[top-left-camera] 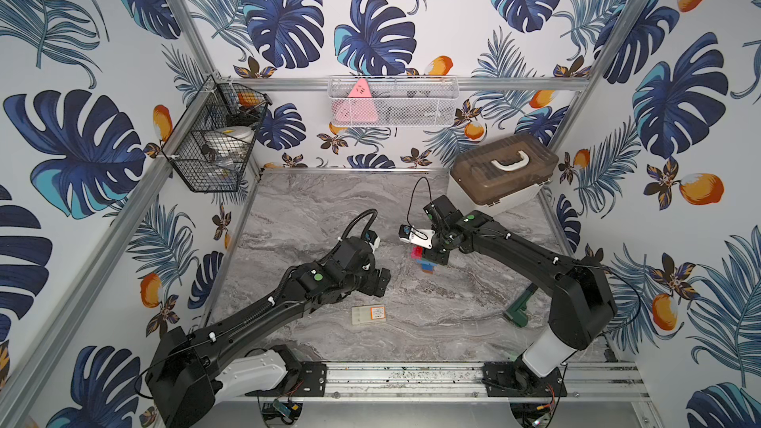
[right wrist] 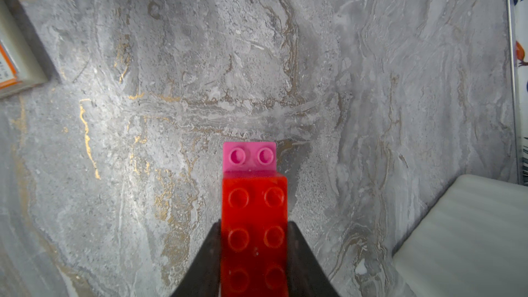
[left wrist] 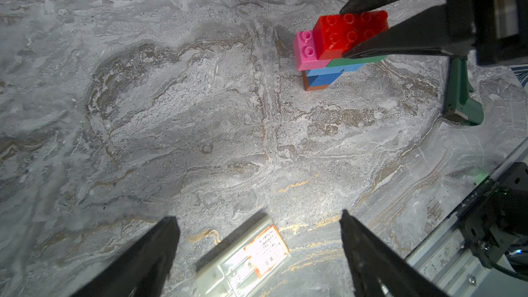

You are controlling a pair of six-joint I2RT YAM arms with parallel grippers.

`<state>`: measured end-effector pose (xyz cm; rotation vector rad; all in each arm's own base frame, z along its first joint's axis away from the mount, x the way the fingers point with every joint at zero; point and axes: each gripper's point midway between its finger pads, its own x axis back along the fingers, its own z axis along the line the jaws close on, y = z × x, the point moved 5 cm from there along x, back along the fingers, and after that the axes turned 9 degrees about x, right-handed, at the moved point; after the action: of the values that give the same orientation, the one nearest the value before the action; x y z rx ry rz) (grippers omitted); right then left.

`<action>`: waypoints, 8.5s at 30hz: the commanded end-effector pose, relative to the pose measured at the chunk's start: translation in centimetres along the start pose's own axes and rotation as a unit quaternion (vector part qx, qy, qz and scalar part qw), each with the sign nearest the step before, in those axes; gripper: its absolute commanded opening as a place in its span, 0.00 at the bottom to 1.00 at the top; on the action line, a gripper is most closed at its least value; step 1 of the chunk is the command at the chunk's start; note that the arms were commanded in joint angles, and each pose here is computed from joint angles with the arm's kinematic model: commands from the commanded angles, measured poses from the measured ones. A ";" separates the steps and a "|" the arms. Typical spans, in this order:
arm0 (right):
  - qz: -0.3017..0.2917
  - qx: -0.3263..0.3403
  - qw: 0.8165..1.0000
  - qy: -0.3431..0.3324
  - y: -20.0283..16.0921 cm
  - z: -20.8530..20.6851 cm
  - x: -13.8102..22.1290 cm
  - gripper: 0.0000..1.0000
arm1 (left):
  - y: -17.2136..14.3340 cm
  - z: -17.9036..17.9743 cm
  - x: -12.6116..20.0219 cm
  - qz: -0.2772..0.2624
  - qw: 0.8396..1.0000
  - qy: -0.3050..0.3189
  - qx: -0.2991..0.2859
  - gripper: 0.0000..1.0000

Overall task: Assemble a spoon with lego
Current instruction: Assemble the lego brick with the lego brick, then move the lego brick at the center of the board, then pick up the lego brick from the center of the board, then assemble the lego brick with the lego brick.

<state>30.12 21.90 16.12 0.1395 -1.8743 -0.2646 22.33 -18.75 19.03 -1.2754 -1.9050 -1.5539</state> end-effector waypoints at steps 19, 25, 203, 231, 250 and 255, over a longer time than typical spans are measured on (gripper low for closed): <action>0.066 -0.016 0.997 0.046 -2.1 1.4 0.1 0.35 | 0.4 0.0 0.1 0.003 1.000 0.012 -0.013 0.94; 0.063 -0.017 0.997 0.050 -1.6 1.2 0.3 0.42 | 0.4 0.1 0.3 0.003 1.000 0.016 -0.015 0.94; 0.091 -0.055 0.994 0.001 0.7 -0.8 4.2 0.27 | -0.8 -0.2 -3.5 0.148 0.985 -0.017 0.089 0.70; 0.108 -0.057 0.992 0.006 0.3 -0.9 2.5 0.26 | -1.1 0.1 -3.4 0.151 0.985 -0.009 0.088 0.70; 0.124 -0.057 0.991 0.012 0.1 -0.8 2.1 0.26 | -1.2 0.4 -3.1 0.148 0.985 0.001 0.085 0.70; 0.135 -0.061 0.989 0.019 0.1 -0.8 2.1 0.26 | -0.8 0.9 -2.7 0.141 0.987 0.026 0.075 0.70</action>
<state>30.70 21.85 18.70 -0.1472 -1.8418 -0.2110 23.08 -19.59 15.89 -1.4015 -1.7032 -1.2192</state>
